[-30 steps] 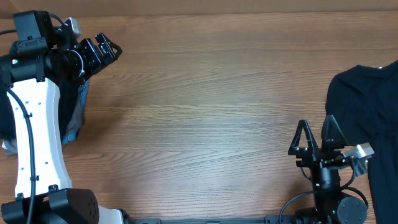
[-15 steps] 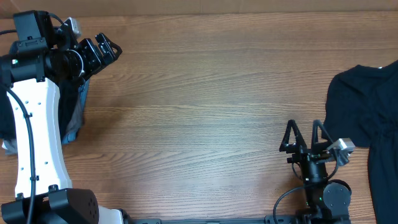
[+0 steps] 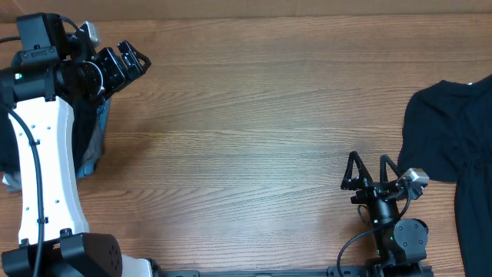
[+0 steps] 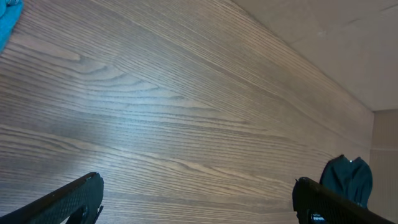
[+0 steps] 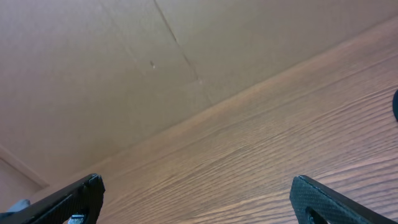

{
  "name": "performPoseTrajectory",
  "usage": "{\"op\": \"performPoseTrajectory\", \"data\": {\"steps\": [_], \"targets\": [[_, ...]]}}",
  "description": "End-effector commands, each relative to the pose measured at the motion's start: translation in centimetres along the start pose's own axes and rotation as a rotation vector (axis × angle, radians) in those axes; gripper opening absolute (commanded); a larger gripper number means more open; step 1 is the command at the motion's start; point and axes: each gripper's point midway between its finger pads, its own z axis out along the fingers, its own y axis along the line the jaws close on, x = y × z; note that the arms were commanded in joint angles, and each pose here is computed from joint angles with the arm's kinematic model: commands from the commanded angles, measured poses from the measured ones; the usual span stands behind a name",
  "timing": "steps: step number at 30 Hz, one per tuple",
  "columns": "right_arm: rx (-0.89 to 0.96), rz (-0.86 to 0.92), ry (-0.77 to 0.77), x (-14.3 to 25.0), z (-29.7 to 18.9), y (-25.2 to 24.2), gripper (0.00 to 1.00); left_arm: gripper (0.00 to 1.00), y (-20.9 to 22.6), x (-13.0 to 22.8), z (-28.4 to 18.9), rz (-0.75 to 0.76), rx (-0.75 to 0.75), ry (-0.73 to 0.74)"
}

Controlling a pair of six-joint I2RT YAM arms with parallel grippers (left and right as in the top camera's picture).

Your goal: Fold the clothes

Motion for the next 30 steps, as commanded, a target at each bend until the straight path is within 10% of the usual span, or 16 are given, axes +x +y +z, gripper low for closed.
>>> {"op": "performPoseTrajectory", "data": {"steps": [1,30], "targets": [[0.0,-0.002,-0.004,0.14,-0.01,-0.12,1.0,1.0,0.23,-0.01,0.25,-0.009,-0.008,0.004],[0.0,-0.002,-0.004,0.14,-0.01,-0.11,1.0,1.0,0.52,-0.1,0.16,-0.005,-0.034,-0.008]]}}
